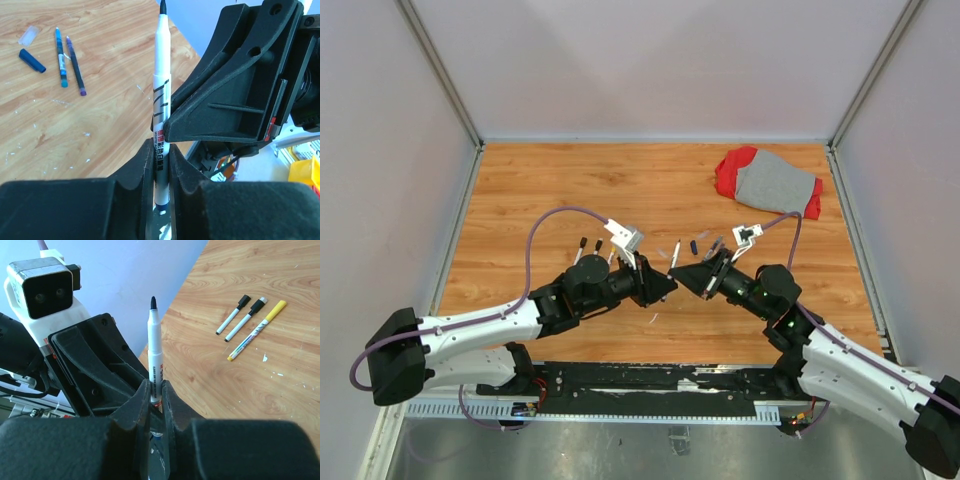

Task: Insert the pens into the pen caps
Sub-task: Pick up the pen from the center of the board, then pick up the pen cap from the center of the board.

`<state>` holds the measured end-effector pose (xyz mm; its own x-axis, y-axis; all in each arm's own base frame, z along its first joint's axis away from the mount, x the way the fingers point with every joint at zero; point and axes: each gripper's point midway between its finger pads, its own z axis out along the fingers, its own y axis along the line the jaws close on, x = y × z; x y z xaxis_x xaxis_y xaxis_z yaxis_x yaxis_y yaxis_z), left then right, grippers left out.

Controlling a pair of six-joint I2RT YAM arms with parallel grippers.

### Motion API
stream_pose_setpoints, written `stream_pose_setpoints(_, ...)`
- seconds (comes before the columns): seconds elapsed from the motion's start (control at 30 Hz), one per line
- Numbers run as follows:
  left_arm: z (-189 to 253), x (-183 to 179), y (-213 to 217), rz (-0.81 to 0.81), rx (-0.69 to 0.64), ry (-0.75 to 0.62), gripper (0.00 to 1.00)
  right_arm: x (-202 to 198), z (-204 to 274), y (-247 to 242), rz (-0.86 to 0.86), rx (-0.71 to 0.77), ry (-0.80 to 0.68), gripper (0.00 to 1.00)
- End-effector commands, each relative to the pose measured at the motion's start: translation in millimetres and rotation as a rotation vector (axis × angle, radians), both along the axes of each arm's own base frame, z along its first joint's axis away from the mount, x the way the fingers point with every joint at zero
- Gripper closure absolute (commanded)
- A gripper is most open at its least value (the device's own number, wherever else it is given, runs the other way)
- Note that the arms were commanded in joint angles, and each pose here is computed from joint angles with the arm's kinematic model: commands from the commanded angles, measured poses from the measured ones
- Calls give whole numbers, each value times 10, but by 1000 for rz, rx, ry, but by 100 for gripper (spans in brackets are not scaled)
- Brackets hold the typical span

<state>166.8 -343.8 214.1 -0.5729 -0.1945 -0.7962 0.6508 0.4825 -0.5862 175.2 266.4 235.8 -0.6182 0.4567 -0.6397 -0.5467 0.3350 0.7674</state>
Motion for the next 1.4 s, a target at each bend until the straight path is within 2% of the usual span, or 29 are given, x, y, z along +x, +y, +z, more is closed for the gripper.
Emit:
stream_pose_setpoints(0.0,135,51,46,38,10,-32,99,3,58,-49,-28,-36,-60,89)
stream_pose_setpoints(0.1,86,75,132,66,48,-38,100,60,-4,-138,-74,-118,-84,74)
stream_pose_setpoints(0.2,58,94,244,95,91,-51,99,166,-86,-296,-154,-247,-100,64)
stream_pose_setpoints(0.4,57,115,431,118,208,-94,99,376,-414,-741,-304,-633,-67,57)
stream_pose_setpoints(0.53,30,191,583,156,326,-96,99,519,-564,-904,-337,-810,-25,54)
stream_pose_setpoints(0.83,6,511,1113,260,471,-38,100,910,-850,-865,-185,-943,107,49)
stream_pose_setpoints(1.07,91,513,1272,275,529,-84,99,1214,-1073,-831,-140,-996,201,42)
stream_pose_setpoints(1.37,40,518,1589,373,589,-122,100,1521,-1309,-837,-130,-1068,290,46)
